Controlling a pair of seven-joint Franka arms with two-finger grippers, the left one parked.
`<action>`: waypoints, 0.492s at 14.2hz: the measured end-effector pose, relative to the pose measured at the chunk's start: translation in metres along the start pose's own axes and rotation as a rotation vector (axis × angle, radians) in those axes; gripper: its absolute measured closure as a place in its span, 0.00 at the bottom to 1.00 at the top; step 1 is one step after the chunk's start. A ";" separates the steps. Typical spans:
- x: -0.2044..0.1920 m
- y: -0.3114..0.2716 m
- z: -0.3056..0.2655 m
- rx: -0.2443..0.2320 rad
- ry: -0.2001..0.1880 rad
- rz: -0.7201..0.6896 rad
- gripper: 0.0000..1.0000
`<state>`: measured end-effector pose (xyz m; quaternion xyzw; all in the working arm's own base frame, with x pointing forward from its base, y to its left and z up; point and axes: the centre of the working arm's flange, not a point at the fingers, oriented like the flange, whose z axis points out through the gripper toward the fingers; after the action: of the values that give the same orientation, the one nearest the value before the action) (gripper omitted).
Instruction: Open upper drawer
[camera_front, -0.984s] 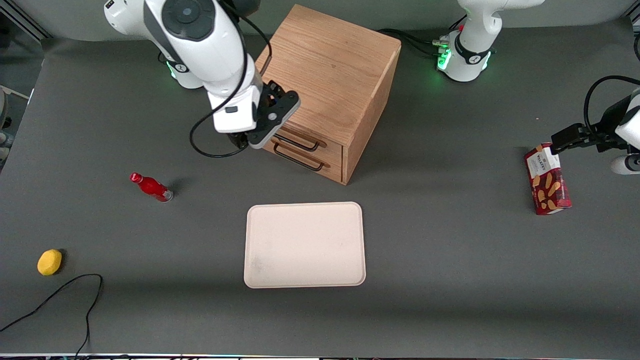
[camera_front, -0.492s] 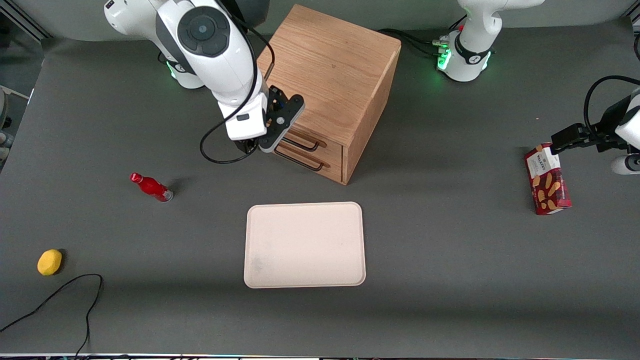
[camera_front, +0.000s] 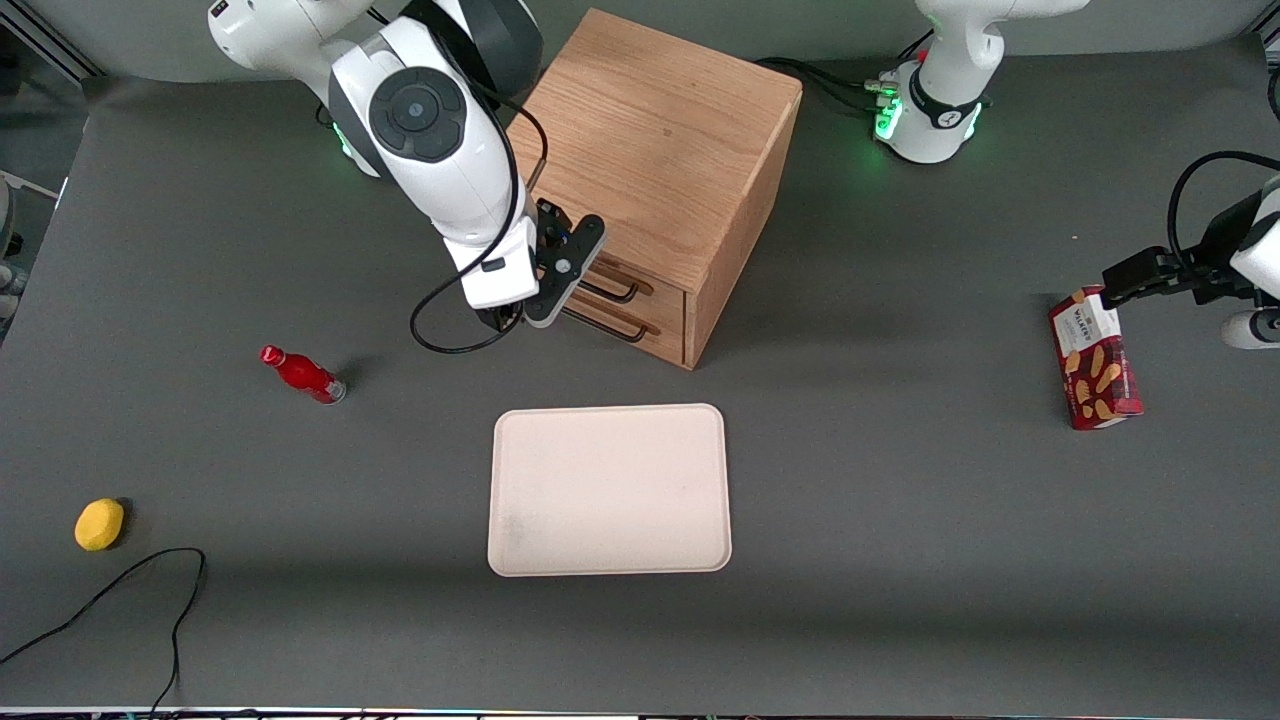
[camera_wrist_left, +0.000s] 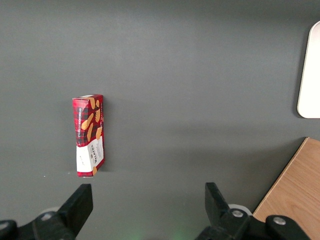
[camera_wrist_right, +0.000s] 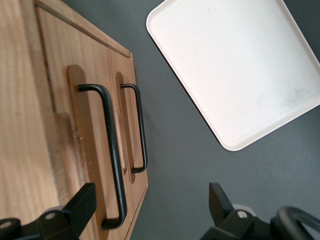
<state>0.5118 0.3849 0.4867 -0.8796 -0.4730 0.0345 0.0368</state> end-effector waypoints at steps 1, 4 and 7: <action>0.000 0.000 0.008 0.000 0.001 0.000 0.00; 0.002 -0.007 0.023 0.030 0.003 0.000 0.00; 0.003 -0.012 0.027 0.042 0.003 -0.005 0.00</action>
<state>0.5013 0.3949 0.4606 -0.8776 -0.4741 0.0431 0.0563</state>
